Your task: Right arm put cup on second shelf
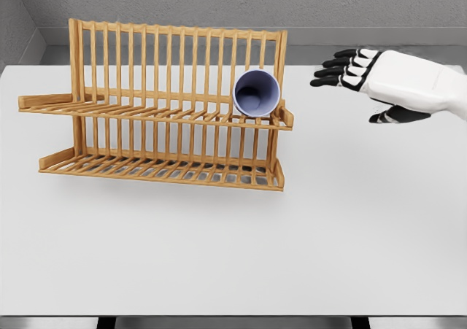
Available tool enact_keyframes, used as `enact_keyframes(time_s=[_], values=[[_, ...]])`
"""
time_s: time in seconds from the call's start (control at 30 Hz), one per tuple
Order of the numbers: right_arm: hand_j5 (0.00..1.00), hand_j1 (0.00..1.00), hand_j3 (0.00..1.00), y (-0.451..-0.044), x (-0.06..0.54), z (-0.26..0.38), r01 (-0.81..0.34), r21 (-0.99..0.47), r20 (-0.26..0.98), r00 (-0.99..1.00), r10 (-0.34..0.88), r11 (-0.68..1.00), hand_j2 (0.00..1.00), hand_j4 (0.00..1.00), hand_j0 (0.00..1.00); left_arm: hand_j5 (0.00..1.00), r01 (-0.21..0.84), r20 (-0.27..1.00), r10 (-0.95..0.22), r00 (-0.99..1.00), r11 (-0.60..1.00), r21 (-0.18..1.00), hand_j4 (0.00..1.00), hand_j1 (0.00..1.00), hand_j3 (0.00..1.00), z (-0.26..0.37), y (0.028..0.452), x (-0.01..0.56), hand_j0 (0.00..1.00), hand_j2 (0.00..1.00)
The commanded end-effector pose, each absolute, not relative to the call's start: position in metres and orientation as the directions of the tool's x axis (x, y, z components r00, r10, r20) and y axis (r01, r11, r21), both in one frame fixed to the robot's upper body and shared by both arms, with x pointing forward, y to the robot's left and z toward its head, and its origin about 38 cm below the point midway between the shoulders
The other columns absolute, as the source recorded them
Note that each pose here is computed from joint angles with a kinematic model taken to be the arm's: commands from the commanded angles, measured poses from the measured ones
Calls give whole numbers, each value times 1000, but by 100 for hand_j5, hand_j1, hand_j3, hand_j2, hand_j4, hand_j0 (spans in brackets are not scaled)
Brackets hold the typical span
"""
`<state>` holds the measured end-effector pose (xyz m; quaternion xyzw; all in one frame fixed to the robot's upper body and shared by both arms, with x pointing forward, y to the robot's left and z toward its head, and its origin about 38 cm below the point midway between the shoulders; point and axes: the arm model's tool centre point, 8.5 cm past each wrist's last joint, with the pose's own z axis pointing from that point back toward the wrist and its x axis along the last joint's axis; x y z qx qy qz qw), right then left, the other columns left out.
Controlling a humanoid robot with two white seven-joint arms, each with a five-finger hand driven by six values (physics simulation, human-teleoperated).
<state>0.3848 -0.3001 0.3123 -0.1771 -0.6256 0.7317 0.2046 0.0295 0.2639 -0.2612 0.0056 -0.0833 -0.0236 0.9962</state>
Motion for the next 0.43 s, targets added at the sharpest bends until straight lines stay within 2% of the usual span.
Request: enact_keyframes(time_s=[0.0,0.4], values=[[100,100,100,-297,385,311,-80,-990,10,-856,516,-115,100,100,100,100,46,166,-48,985,999,14,100,100,100,-261,264,30,100,100],[100,100,100,-293,386,312,-73,-993,14,-858,513,-96,100,100,100,100,49,169,-51,984,999,13,100,100,100,-261,264,31,100,100]])
